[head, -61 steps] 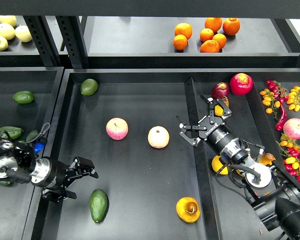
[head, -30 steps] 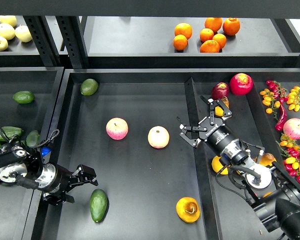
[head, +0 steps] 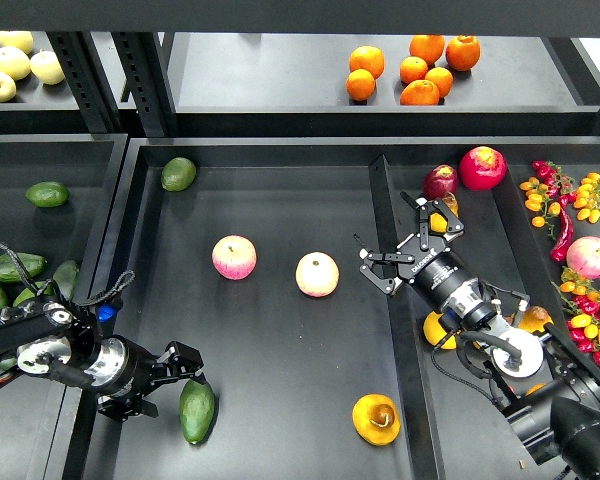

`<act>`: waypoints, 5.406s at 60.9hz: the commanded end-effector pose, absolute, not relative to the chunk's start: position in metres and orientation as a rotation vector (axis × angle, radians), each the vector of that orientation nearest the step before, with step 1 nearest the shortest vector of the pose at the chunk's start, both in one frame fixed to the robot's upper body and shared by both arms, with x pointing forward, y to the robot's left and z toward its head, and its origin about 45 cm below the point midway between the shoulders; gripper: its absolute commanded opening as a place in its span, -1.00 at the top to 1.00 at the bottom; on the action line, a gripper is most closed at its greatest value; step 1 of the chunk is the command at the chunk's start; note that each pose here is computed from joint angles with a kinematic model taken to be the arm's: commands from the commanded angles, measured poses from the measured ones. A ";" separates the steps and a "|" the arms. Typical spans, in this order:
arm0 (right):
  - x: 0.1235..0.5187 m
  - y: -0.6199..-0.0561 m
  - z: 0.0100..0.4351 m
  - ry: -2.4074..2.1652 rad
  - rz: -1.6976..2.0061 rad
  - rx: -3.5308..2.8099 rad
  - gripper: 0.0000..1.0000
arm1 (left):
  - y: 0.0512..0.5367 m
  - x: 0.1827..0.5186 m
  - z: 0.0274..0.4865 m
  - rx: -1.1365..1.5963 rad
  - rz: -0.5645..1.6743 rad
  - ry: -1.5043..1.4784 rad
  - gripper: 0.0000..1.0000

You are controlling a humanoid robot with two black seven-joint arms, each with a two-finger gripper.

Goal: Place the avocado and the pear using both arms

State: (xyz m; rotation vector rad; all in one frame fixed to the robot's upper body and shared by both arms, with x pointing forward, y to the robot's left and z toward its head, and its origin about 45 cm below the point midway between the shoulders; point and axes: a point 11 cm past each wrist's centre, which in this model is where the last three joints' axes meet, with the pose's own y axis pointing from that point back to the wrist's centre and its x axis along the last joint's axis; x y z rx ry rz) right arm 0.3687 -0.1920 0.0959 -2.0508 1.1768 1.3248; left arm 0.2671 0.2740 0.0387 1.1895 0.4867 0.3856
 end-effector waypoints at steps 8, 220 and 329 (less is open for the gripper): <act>0.369 -0.192 0.095 1.178 1.326 -2.050 -0.99 | 0.264 0.264 0.034 1.187 0.362 0.487 -0.99; 0.362 -0.192 0.089 1.183 1.352 -2.054 -0.99 | 0.442 0.294 0.135 1.261 0.785 0.458 0.28; 0.360 -0.192 0.086 1.184 1.360 -2.056 -0.99 | 0.549 0.254 0.113 1.384 1.073 0.694 0.16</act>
